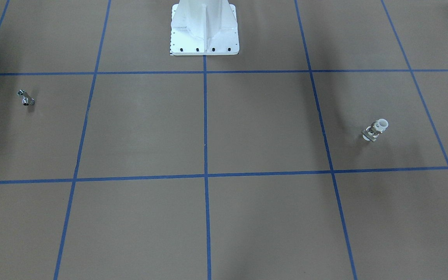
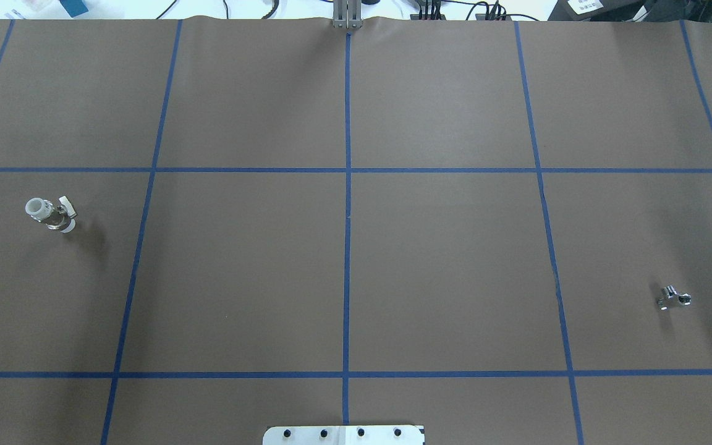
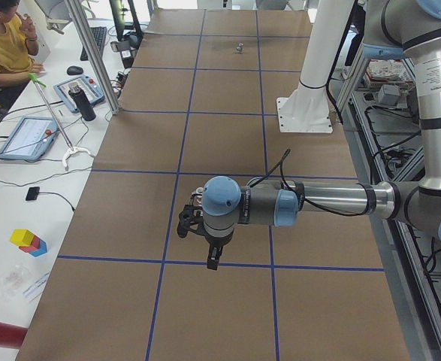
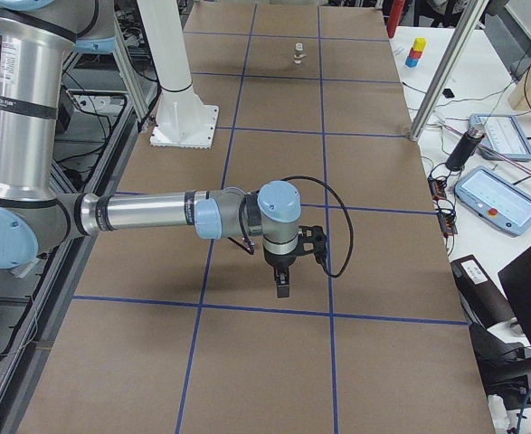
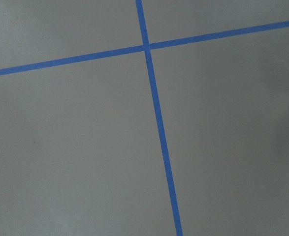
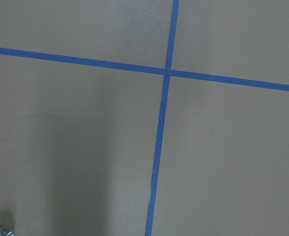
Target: Assemble PPR valve and pipe with both arms
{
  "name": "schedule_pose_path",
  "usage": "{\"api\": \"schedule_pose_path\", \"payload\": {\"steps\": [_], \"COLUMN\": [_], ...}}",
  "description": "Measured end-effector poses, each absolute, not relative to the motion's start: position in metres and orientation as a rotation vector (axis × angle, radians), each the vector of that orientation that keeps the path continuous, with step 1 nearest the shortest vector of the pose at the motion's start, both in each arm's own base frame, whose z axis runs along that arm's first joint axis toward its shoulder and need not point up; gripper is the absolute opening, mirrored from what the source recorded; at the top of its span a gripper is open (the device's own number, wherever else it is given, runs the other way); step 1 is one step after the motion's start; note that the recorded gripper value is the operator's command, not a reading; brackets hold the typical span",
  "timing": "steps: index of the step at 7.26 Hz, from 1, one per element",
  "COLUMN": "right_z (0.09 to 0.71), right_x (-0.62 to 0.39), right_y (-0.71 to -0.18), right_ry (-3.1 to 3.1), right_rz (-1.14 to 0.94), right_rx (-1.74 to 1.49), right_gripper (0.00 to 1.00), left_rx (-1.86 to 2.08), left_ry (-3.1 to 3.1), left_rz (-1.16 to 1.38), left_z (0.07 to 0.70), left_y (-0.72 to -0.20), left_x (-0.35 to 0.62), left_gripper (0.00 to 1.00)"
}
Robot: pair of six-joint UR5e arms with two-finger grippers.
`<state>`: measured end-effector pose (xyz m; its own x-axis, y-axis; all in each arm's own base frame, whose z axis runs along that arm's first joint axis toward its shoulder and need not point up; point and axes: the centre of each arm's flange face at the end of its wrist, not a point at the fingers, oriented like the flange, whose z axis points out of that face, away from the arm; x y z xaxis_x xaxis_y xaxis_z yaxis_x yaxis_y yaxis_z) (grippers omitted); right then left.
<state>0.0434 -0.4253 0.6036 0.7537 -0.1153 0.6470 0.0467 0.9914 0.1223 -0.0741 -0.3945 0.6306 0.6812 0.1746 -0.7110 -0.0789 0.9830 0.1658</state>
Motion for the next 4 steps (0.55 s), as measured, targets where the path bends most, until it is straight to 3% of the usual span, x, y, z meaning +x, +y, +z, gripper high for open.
{"api": "schedule_pose_path", "payload": {"steps": [4], "right_z": [0.593], "right_x": [0.043], "right_y": [-0.428], "right_ry": [-0.72], "right_rz": [-0.109], "right_rx": [0.148], "right_gripper": [1.0], "left_rx": [0.147], "left_ry": [0.807], "left_rz": [0.152], "left_z": [0.62], "left_y": [-0.396], "left_x": [-0.074], "left_gripper": [1.0]}}
